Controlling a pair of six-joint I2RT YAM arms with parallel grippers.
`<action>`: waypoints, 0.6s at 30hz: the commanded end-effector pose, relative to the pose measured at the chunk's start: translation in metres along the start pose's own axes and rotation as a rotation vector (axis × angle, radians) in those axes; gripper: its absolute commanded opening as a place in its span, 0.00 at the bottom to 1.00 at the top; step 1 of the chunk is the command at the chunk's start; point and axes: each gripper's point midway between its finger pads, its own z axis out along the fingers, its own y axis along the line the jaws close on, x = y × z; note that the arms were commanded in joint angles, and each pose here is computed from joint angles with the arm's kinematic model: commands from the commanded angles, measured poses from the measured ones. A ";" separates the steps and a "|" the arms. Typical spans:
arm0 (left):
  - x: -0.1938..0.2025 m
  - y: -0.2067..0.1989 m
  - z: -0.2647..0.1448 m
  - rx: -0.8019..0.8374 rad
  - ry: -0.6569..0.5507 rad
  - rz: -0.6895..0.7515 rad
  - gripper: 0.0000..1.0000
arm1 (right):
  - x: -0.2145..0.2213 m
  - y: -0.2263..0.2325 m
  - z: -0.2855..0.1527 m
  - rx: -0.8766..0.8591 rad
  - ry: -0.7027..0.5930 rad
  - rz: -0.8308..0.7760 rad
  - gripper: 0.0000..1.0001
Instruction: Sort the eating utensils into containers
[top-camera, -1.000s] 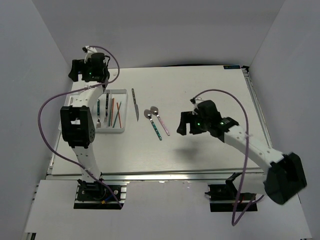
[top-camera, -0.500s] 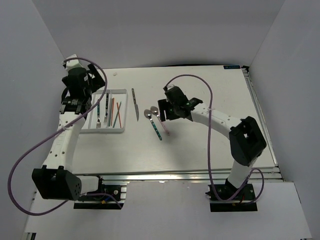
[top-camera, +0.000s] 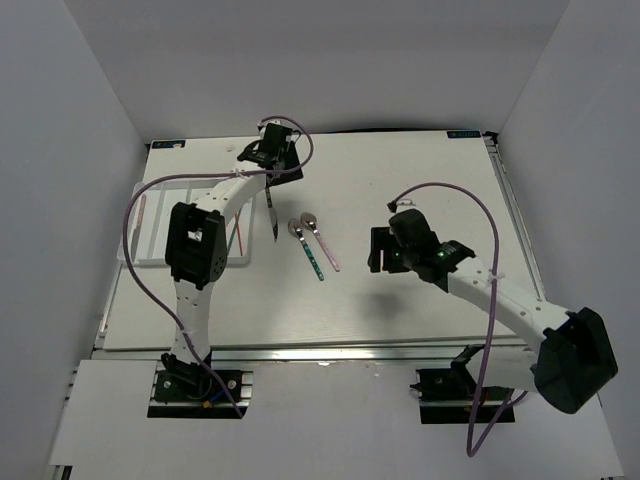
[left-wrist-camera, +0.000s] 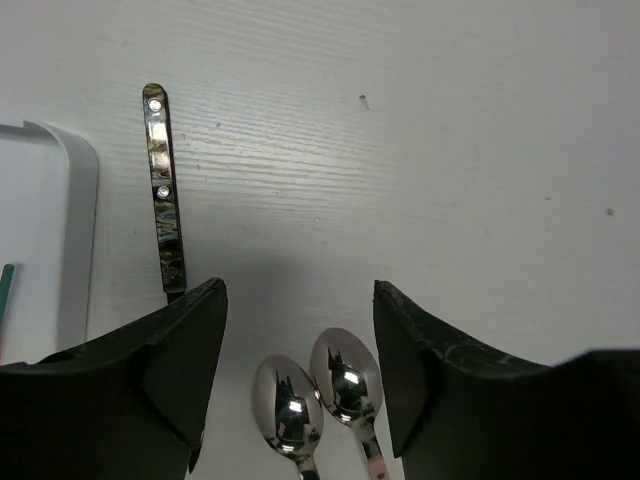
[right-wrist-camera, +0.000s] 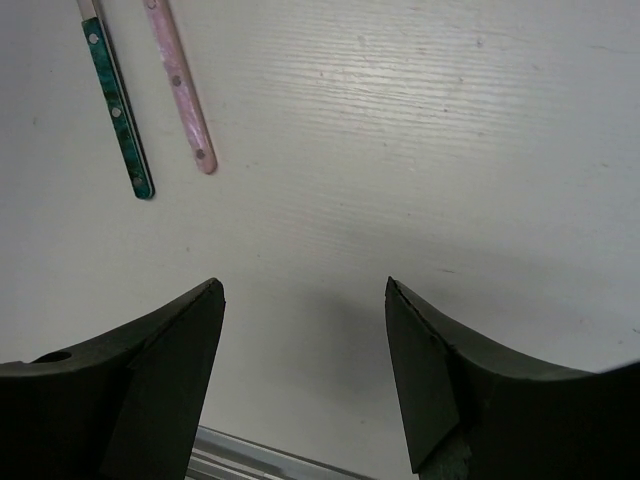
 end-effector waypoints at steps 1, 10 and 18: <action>-0.026 0.016 -0.005 -0.107 -0.045 -0.017 0.69 | 0.000 -0.008 -0.015 0.001 -0.041 -0.007 0.70; -0.017 0.035 0.025 -0.181 -0.006 0.000 0.65 | 0.018 -0.018 -0.023 -0.005 -0.037 -0.039 0.70; 0.009 0.059 0.054 -0.157 0.077 -0.010 0.59 | 0.021 -0.010 -0.022 -0.053 -0.033 -0.043 0.71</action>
